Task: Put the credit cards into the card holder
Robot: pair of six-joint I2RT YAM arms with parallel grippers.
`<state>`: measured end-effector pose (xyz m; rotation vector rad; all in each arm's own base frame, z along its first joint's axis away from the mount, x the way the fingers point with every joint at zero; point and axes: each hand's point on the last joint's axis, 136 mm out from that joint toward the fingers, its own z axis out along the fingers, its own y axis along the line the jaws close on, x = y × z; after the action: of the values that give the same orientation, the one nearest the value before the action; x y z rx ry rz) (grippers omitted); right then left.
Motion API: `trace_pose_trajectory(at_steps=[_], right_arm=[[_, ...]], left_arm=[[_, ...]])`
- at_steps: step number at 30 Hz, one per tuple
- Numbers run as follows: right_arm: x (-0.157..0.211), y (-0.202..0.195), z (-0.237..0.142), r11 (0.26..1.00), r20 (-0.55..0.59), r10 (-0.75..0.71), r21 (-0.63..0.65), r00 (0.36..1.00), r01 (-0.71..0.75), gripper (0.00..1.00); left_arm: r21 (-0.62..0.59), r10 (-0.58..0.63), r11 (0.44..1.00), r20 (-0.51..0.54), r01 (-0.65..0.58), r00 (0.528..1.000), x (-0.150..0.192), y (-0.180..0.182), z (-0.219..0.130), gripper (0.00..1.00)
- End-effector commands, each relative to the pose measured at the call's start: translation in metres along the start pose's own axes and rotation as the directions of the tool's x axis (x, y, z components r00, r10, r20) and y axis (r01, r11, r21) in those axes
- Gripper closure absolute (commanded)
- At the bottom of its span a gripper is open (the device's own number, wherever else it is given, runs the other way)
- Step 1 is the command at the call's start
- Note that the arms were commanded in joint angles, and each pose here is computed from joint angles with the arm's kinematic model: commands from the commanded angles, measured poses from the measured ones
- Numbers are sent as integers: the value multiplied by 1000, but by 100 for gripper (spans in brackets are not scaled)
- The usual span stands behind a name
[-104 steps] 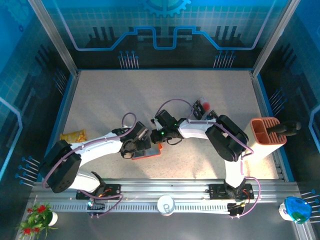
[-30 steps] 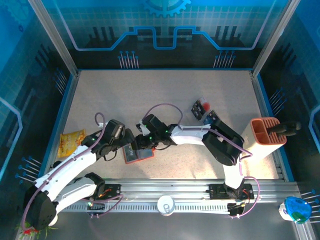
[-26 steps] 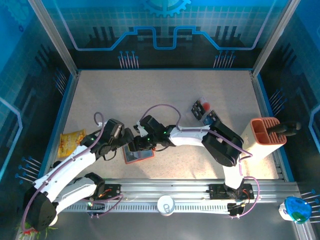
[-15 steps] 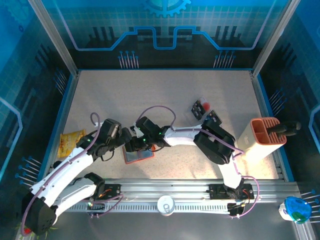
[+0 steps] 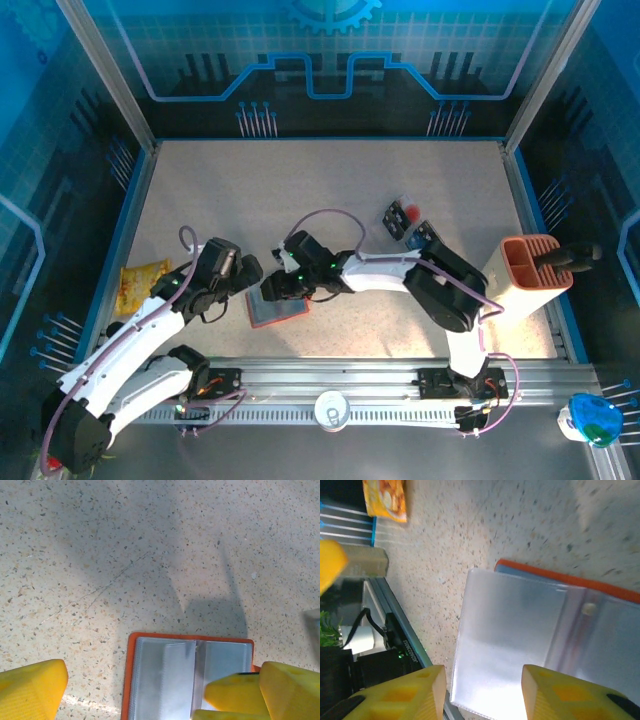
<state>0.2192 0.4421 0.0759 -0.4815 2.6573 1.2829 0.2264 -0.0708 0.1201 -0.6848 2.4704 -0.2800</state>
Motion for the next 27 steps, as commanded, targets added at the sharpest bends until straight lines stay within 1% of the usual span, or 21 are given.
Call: trace_pose_trajectory(at_steps=[1,3,6,9,12,19,22,25,27], right_arm=[[-13,-6,-31,998,64,-48,54,997,45,56],[-11,-24,-43,985,64,-83,158,994,72,56],[-4,-50,-58,940,30,-143,315,989,127,55],[-1,-68,-67,900,10,-172,408,985,153,53],[1,-80,-67,876,-15,-178,453,984,166,53],[5,-101,-51,865,-58,-150,475,987,160,54],[6,-108,-48,864,-61,-138,481,988,151,62],[5,-111,-49,866,-52,-128,481,990,137,84],[4,-114,-54,864,-41,-126,486,991,130,95]], left_arm=[[21,-8,1000,-13,8,1000,-1,-5,-4,1],[22,-7,1000,-18,8,1000,0,-6,-3,1],[25,-6,1000,-27,7,1000,1,-7,-1,1],[25,-6,1000,-36,7,999,3,-7,2,1],[26,-7,1000,-46,9,999,5,-8,6,1],[24,-7,1000,-58,8,998,7,-10,10,1],[25,-4,1000,-65,5,998,9,-10,12,1],[24,-3,1000,-76,5,997,11,-10,16,1],[25,-4,1000,-86,6,996,14,-11,18,1]])
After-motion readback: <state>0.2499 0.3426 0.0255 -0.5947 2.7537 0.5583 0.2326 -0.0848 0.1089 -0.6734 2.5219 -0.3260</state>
